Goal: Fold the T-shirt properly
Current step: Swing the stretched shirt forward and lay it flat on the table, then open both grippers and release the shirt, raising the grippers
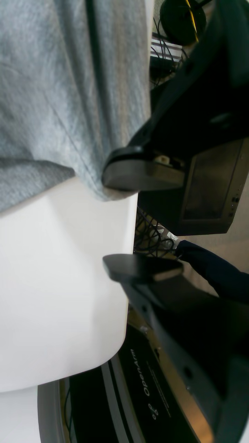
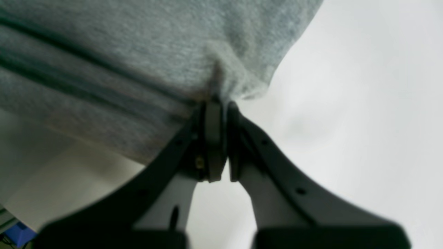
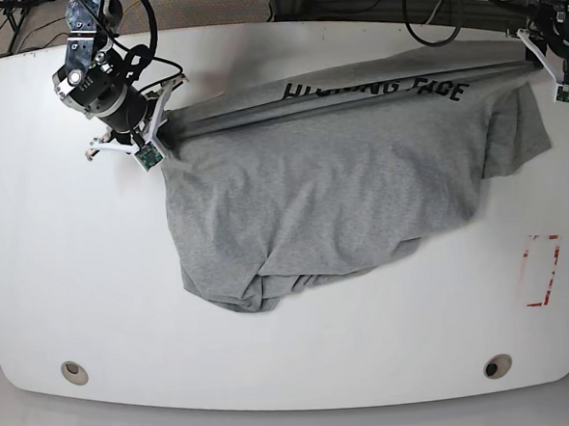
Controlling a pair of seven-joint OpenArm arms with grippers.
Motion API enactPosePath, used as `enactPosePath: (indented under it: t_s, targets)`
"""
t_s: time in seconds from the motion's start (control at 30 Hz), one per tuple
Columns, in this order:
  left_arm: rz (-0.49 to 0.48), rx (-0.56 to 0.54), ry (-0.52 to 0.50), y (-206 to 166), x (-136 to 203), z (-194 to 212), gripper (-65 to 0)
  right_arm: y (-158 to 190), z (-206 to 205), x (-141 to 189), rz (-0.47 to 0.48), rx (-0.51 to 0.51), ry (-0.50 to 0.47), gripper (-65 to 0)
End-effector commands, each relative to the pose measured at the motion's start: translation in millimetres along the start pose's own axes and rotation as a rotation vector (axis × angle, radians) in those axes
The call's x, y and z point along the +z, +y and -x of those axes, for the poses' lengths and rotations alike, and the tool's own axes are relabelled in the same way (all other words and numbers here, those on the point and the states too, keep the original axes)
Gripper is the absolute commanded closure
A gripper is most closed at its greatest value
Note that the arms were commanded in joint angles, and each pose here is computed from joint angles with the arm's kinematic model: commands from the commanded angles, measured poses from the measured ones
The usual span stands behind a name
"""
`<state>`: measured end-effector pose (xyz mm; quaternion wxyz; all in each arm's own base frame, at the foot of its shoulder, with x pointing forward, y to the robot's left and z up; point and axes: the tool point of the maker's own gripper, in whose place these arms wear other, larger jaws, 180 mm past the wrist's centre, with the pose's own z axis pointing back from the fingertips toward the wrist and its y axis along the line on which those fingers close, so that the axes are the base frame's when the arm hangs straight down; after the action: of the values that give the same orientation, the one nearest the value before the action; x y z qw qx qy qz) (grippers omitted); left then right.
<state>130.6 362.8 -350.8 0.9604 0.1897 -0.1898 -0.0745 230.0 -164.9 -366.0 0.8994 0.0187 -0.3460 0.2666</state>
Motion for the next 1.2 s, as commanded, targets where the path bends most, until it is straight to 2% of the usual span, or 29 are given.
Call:
enactPosePath:
  t_s: [0.0,0.27,0.4,0.77,0.93,1.17]
  targets:
    - [-0.051,-0.011,0.011,14.2,5.2,0.7,-28.1,-12.3,-4.4,5.3,0.047,0.013,-0.008,-2.9]
    - [-0.051,-0.010,0.006,14.6,5.2,-0.9,-38.2,-8.6,5.0,6.3,0.039,0.011,0.017,-2.9]
    - [-0.052,-0.005,-0.011,15.3,4.7,-7.3,-37.2,-9.5,3.4,5.8,0.040,0.011,0.013,-2.9]
    - [-0.090,0.066,-0.178,30.9,5.7,-74.1,-28.3,-40.8,-42.5,-6.3,0.092,0.016,-0.087,-2.9]
    - [-0.072,0.057,-0.253,25.4,5.7,-109.6,-28.6,-56.7,-60.3,-19.2,0.100,-0.001,-0.116,-3.0]
    - [-0.055,0.019,-0.281,17.4,0.6,-136.5,-29.3,-74.8,-78.2,-33.8,0.103,-0.026,-0.136,-3.8]
